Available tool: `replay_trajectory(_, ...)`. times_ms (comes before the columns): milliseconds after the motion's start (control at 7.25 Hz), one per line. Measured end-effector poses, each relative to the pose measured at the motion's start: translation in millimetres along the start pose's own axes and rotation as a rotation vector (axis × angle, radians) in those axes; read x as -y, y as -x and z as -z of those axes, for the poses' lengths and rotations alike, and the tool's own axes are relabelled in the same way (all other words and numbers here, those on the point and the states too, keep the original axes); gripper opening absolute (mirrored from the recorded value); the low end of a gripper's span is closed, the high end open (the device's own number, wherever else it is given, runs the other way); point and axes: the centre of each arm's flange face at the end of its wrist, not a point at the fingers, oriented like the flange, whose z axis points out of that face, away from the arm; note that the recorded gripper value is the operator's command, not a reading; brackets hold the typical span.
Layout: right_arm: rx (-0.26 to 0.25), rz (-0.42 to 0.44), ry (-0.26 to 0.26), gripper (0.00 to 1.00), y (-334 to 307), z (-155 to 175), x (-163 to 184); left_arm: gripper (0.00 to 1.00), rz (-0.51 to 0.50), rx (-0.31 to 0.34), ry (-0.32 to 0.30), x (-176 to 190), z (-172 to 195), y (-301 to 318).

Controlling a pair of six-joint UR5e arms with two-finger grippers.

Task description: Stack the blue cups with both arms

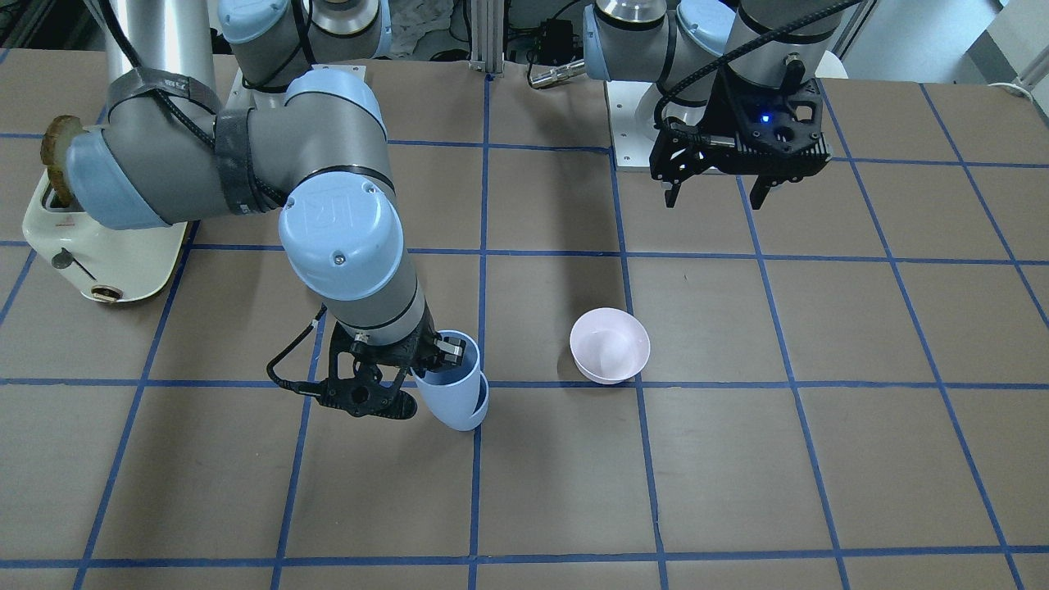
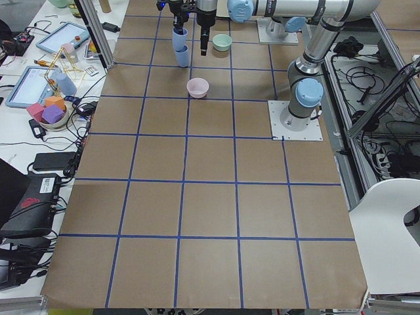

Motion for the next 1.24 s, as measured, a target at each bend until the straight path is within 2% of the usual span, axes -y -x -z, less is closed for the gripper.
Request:
replay_trajectory(414, -0.009, -0.006, 0.045, 0.00, 0.3, -2.9, -6.7, 1.00, 0.000, 0.001, 0.004, -1.7, 1.2, 0.2)
replay_trajectory(690, -0.010, -0.007, 0.051, 0.62, 1.1, -5.9, -6.6, 1.00, -0.001, 0.004, 0.003, -2.3, 1.7, 0.3)
replay_trajectory(828, -0.009, -0.006, 0.050, 0.99, 1.5, -6.9, -5.8, 1.00, -0.001, 0.004, 0.002, -2.3, 1.9, 0.4)
replay_trajectory(1241, -0.005, -0.006, 0.037, 1.00, 0.7, -0.9, -4.9, 1.00, -0.001, 0.005, 0.001, -2.2, 2.2, 0.4)
